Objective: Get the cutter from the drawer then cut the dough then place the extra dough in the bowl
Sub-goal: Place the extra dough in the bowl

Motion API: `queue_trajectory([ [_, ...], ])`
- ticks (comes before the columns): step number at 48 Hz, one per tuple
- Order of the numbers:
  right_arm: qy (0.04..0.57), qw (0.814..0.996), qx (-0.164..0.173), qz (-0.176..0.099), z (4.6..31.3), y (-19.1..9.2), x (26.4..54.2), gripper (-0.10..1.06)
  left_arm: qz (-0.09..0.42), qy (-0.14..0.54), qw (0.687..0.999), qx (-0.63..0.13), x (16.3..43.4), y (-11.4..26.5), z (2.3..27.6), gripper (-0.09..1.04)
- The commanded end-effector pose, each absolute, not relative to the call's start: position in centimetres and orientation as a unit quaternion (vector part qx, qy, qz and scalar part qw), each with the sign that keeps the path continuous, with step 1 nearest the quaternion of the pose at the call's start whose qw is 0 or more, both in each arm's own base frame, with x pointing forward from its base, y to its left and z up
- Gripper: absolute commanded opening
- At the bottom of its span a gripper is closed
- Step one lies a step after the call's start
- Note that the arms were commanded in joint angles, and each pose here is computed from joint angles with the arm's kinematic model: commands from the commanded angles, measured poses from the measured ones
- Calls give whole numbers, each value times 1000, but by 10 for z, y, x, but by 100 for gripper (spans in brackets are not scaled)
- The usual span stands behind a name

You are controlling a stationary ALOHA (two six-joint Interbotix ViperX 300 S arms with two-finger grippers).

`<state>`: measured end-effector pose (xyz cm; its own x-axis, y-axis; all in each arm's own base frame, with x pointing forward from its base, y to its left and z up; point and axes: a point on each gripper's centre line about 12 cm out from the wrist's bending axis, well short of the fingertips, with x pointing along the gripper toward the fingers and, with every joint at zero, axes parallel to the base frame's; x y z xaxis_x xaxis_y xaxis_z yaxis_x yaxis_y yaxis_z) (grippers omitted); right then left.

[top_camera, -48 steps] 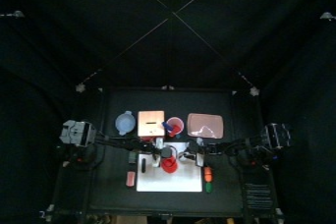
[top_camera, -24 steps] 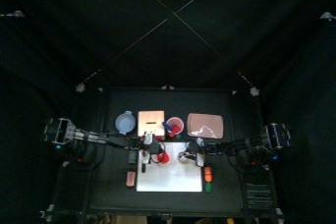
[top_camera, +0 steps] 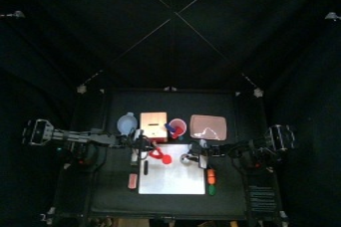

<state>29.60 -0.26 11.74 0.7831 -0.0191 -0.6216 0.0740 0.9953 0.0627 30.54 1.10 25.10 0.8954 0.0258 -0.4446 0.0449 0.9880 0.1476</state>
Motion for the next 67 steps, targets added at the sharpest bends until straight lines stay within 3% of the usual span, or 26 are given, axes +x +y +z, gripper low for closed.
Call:
queue_trajectory([
  [1,310,949,43,-25,128,-3,301,73,16,186,980,73,286,20,273,45],
  [14,310,949,43,-26,128,-4,303,73,62,125,988,71,228,35,291,45],
  [23,317,947,43,-26,128,-4,305,73,108,117,985,70,203,51,290,45],
  [40,322,945,46,-27,128,-4,305,73,211,184,956,84,177,93,259,45],
  [54,322,945,45,-27,127,-4,305,73,257,236,935,69,156,107,220,47],
  [62,322,945,45,-27,128,-4,306,73,278,253,925,59,147,113,208,54],
  [67,319,946,43,-25,129,-4,307,73,284,251,924,45,146,114,207,64],
])
